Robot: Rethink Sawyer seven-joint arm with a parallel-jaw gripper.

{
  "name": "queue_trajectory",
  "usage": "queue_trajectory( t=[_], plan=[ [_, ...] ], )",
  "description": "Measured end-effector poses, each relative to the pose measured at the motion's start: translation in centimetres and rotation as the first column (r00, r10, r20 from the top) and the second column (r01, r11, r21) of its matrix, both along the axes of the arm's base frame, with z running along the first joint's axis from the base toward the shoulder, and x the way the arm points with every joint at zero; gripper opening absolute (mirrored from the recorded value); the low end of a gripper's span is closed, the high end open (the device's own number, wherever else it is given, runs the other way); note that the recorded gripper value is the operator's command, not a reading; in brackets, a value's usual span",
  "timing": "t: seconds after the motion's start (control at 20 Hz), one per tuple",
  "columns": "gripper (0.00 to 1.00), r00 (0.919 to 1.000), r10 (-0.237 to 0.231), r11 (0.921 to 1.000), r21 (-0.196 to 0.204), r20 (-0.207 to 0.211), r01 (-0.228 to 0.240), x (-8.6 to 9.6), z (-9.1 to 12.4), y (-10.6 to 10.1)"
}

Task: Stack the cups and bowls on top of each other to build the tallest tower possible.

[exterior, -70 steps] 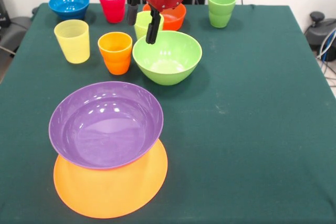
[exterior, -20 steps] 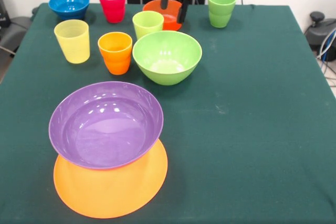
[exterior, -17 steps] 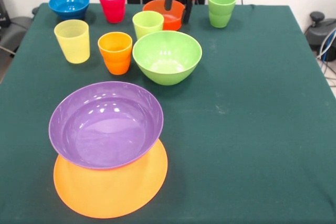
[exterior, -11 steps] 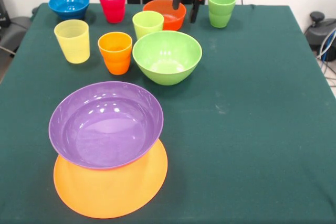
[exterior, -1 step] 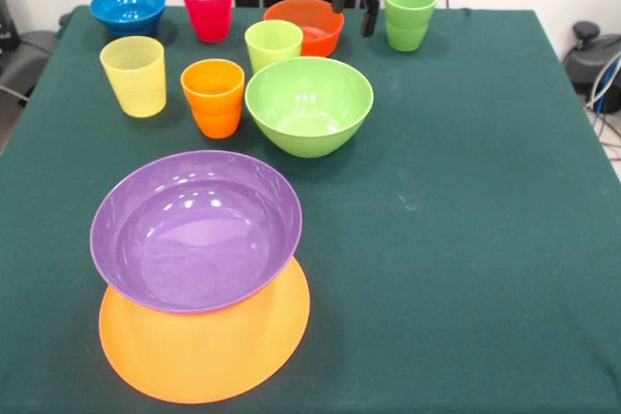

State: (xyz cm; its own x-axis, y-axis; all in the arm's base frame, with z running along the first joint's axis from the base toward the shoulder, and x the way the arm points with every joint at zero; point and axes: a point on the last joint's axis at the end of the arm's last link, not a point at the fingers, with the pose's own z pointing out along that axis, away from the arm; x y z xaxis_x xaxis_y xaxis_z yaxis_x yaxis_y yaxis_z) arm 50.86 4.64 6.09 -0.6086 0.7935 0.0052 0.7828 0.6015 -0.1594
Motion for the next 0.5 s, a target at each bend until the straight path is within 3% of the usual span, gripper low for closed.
queue_trajectory(
  t=[0.5],
  plan=[
    [1.0, 0.9965, 0.018, 0.9993, -0.033, 0.081, -0.015, -1.1, -1.9, 0.0]
  ],
)
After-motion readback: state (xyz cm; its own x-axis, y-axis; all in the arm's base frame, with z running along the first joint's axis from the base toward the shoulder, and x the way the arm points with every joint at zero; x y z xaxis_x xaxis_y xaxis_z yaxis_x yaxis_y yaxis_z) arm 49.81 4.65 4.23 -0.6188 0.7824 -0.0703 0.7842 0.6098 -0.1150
